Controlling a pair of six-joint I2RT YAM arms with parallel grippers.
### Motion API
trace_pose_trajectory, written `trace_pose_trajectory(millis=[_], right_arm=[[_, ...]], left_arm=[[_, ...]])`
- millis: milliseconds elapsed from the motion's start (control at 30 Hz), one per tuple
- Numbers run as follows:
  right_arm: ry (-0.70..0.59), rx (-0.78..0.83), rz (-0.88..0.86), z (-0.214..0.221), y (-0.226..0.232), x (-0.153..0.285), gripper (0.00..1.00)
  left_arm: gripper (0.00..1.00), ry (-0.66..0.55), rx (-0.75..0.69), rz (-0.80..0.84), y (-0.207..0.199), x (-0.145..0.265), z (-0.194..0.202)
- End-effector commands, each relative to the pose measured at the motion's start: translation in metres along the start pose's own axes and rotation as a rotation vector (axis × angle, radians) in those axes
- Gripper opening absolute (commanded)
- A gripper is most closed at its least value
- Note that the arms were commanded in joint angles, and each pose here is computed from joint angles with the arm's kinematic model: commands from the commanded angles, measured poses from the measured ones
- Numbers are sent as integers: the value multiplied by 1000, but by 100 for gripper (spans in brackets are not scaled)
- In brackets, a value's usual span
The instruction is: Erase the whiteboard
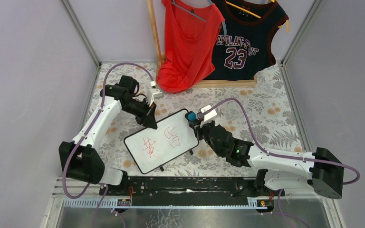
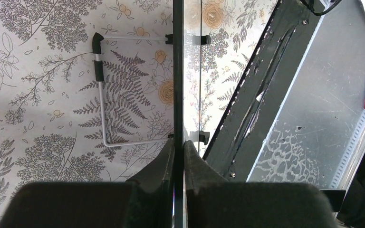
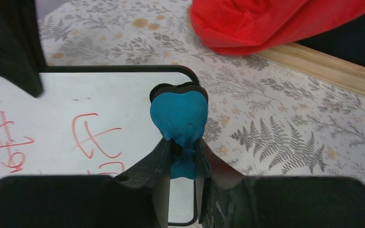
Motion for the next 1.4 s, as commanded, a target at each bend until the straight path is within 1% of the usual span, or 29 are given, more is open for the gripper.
trace_pose_trajectory(millis=[0,133,367,433,667,1000,1133,1367], right_arm=[[-84,-60,-114,-34,21,1,0],[-63,-60,-153,-31,33,-4,0],[-36,-58,-156,-17,42,-18,0],[-14,-51,-179,-13,47,-22,0],[1,-49,-218,-9,61,-28,0],[11,-12,-312,-6,110,-30,0],[23,3,-292,2,116,-33,0],[39,49,-170,14,103,-35,0]], left_arm=[[0,28,-40,-81,11,-6,5],[0,30,-31,-78,11,-9,7],[0,40,-28,-80,12,-10,8],[0,42,-28,-79,12,-11,8],[0,48,-25,-69,11,-13,10],[0,53,-21,-55,10,-16,11],[0,58,-17,-50,10,-18,13],[0,55,-18,-47,9,-18,13]])
Point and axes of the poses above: each gripper's point midway between its finger pads, its own x axis back along the fingers, its own y axis along the line the jaws close on, z = x × y, the point moved 10 cm from there along x, back along the fingers, and after that the axes turned 3 degrees about -x, right-handed, at the moved point
